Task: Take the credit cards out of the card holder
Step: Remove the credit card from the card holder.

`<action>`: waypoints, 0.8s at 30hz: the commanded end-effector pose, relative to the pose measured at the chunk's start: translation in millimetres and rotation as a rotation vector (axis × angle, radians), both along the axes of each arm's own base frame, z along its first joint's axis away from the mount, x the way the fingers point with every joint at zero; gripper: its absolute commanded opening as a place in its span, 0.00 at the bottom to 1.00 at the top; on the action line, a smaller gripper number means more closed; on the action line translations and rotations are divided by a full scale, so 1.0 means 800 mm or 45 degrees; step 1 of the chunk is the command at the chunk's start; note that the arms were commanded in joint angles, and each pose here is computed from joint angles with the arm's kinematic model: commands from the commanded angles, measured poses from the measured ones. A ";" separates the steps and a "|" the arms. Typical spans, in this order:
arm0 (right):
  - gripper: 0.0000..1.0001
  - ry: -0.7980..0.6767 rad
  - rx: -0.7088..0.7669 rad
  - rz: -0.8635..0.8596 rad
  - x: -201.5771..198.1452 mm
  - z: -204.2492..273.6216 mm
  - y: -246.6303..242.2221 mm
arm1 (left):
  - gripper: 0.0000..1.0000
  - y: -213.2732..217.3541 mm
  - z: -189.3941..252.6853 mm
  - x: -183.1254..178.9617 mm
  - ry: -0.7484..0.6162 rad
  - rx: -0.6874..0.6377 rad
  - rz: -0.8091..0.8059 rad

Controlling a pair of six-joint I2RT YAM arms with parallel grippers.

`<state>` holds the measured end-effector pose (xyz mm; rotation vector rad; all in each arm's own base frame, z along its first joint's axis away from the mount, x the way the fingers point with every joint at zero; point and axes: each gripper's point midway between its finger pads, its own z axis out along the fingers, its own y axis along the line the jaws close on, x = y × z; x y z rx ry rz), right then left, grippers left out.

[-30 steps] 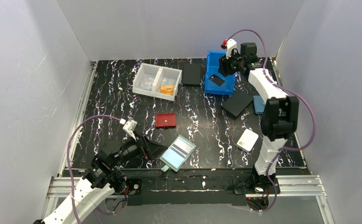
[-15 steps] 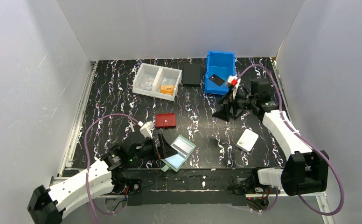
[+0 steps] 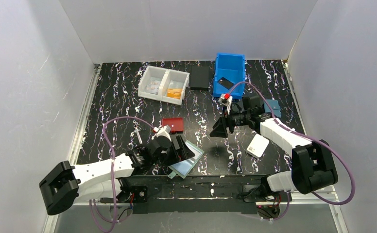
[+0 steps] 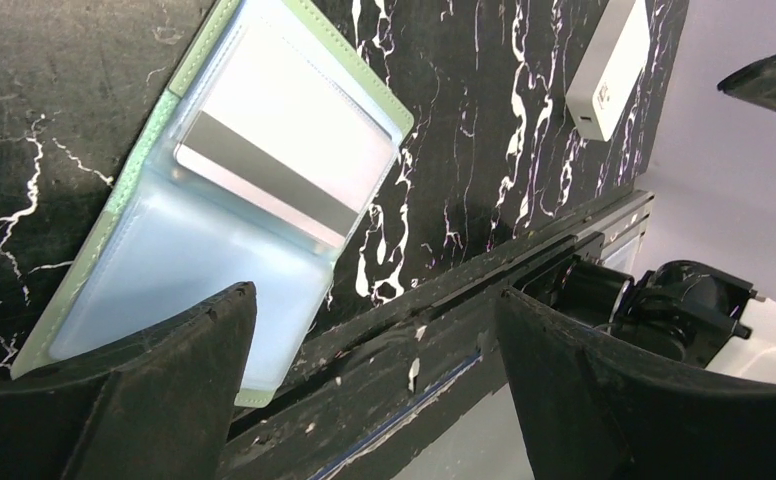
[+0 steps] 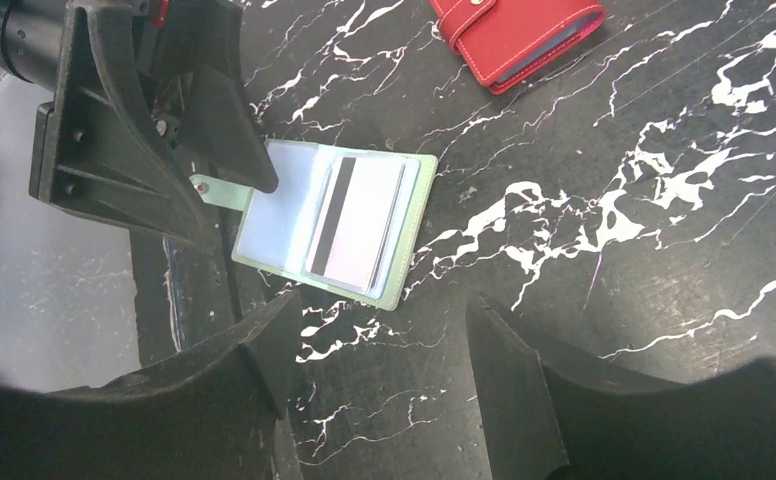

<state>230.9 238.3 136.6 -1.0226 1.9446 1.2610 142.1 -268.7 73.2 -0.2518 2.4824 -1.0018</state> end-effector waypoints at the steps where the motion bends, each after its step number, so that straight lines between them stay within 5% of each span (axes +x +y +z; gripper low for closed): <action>1: 0.70 -0.048 0.019 0.009 0.007 0.004 0.003 | 0.86 -0.009 0.017 0.019 -0.061 -0.039 0.077; 15: 0.71 -0.084 -0.012 0.028 0.009 0.002 0.000 | 0.78 -0.013 0.000 0.023 0.057 -0.050 0.195; 24: 0.71 -0.091 -0.025 0.018 0.013 0.002 -0.003 | 0.78 0.003 -0.011 0.021 0.198 0.191 0.311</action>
